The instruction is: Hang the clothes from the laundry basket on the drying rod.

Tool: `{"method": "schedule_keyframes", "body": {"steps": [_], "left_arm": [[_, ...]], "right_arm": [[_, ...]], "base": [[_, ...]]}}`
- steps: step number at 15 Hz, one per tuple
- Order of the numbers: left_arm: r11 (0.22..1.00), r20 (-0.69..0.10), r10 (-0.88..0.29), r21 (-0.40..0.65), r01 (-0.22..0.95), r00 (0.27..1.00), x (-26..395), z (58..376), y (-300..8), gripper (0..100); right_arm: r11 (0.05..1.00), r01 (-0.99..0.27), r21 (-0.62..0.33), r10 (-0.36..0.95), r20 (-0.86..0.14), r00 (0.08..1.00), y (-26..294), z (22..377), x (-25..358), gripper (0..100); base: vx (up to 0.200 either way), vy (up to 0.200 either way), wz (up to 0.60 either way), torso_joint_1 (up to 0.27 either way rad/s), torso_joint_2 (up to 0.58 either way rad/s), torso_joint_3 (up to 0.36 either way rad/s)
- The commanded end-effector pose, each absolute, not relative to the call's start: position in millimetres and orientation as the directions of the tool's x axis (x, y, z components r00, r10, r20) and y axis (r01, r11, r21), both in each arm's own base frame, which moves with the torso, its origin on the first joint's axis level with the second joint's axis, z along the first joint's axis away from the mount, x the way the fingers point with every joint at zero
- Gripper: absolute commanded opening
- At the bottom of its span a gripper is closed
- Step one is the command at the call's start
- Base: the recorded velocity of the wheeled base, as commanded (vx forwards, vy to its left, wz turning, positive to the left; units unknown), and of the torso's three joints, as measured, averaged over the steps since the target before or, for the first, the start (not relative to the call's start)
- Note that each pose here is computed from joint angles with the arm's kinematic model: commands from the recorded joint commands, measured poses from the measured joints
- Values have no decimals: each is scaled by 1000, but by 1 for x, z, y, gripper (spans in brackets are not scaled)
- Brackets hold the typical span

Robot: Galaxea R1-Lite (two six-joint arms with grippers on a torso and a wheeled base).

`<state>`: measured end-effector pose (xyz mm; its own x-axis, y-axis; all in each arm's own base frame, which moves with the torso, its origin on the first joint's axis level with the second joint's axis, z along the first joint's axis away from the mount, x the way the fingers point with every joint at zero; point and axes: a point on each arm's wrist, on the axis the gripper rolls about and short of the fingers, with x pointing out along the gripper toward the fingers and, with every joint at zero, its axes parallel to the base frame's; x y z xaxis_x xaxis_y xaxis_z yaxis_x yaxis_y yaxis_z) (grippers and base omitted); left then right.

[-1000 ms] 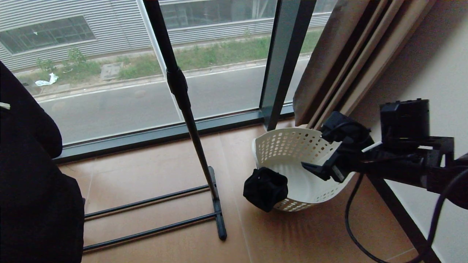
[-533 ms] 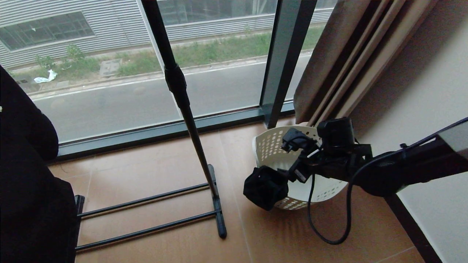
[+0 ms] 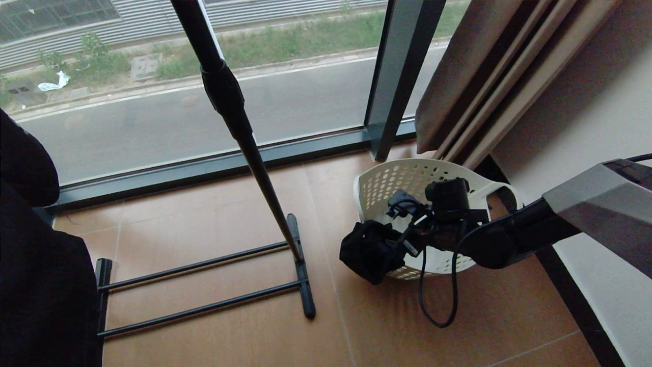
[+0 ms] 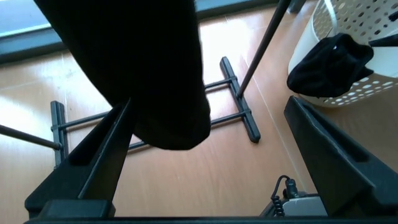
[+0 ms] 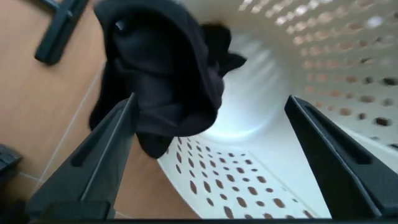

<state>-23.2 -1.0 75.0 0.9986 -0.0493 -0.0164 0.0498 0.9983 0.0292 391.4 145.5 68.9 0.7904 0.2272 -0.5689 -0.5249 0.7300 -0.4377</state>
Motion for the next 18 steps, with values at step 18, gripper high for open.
{"method": "schedule_keyframes", "body": {"steps": [18], "left_arm": [[999,-14,-44,30,45,999,-23,75,-1,100]], "right_arm": [[846,-394,-358,160,-535,830,149,45,438,100]], "base": [[0,0,0,0,1,-38]]}}
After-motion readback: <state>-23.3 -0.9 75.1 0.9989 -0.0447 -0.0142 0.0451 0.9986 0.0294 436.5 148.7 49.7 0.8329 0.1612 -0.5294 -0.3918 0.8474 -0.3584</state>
